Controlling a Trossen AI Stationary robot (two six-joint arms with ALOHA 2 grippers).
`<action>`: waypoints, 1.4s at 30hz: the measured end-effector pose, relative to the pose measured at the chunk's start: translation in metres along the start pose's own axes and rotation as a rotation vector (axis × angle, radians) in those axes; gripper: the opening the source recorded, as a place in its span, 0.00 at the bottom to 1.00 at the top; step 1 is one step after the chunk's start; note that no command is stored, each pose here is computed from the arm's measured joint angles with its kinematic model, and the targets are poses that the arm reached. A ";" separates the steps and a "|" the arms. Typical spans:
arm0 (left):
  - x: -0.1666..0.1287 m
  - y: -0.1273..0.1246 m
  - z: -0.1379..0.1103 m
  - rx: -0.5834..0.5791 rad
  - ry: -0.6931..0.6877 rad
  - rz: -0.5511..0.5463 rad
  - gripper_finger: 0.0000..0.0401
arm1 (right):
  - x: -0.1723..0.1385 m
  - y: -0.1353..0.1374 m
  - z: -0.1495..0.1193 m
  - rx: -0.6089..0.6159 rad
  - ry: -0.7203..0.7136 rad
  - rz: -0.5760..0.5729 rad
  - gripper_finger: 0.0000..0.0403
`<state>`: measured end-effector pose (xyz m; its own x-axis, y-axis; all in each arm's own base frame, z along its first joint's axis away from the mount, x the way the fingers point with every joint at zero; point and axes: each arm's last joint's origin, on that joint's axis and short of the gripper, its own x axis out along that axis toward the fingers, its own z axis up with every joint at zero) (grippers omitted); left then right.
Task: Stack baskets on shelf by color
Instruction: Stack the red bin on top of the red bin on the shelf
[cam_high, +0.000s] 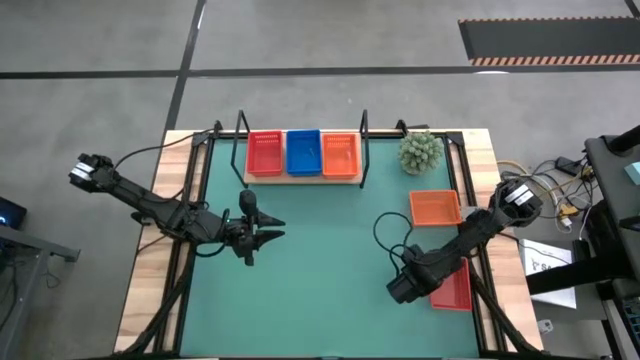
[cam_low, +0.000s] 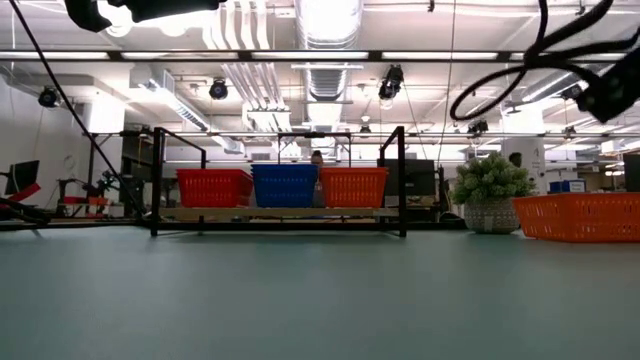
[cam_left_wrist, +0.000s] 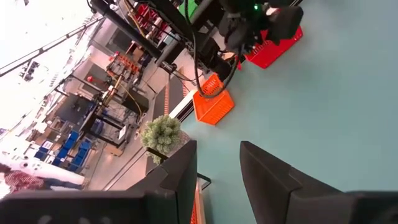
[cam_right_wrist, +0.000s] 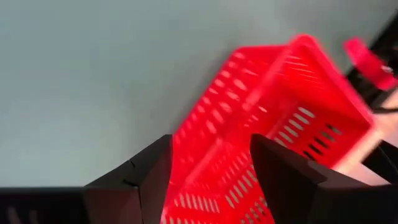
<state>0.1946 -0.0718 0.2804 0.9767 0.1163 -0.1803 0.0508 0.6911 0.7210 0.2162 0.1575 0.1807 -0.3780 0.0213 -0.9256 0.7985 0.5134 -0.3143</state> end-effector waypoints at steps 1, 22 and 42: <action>0.000 0.000 0.000 0.000 0.000 0.000 0.26 | 0.003 0.001 0.001 -0.006 0.000 0.010 0.51; 0.000 0.003 0.003 -0.110 -0.029 0.022 0.26 | -0.108 0.052 0.074 -0.559 -0.821 0.528 0.50; 0.056 -0.039 0.008 -0.437 -0.082 0.005 0.26 | -0.056 0.035 0.060 -1.064 -1.456 0.322 0.49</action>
<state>0.2490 -0.0975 0.2477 0.9909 0.0756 -0.1112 -0.0296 0.9295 0.3677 0.2937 0.1229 0.2084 0.8363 -0.1597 -0.5245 -0.0717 0.9166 -0.3934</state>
